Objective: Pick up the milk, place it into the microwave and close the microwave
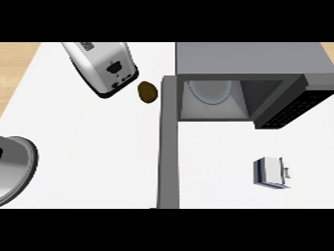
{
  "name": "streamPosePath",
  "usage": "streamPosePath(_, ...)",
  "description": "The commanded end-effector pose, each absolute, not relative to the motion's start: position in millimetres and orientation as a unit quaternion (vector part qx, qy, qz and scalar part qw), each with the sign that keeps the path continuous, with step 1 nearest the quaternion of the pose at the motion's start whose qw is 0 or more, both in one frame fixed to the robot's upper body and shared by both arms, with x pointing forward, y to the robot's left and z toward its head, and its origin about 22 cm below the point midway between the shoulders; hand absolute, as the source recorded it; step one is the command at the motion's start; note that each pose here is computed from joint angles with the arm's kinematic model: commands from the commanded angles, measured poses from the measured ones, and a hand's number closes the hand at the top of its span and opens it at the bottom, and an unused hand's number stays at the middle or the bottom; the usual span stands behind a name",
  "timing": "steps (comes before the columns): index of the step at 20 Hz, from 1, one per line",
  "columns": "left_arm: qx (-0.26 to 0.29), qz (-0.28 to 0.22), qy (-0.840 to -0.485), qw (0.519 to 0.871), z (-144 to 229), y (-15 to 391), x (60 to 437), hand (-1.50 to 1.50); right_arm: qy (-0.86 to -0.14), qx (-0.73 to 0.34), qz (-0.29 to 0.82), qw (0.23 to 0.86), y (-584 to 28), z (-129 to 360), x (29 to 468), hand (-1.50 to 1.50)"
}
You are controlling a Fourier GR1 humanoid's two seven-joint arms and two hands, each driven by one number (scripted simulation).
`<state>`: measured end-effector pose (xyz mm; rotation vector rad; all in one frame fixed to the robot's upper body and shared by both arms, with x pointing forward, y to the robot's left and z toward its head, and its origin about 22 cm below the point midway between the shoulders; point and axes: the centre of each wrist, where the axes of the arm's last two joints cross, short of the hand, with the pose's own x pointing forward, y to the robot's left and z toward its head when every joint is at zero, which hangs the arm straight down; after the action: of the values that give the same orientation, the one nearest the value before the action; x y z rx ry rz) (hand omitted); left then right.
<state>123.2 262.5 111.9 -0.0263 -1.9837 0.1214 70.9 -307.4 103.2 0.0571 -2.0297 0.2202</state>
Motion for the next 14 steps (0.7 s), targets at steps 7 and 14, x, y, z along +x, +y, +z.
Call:
streamPosePath(7,-0.016,0.052,-0.835,0.547,82.9,286.8,85.6,-1.50,-0.841,-0.011,0.112,0.529,-297.1,81.1,76.4,-1.50)
streamPosePath(14,-0.008,0.045,-0.839,0.543,100.1,287.9,55.1,-1.50,-0.835,-0.038,0.103,0.539,-285.6,54.3,119.9,-1.50)
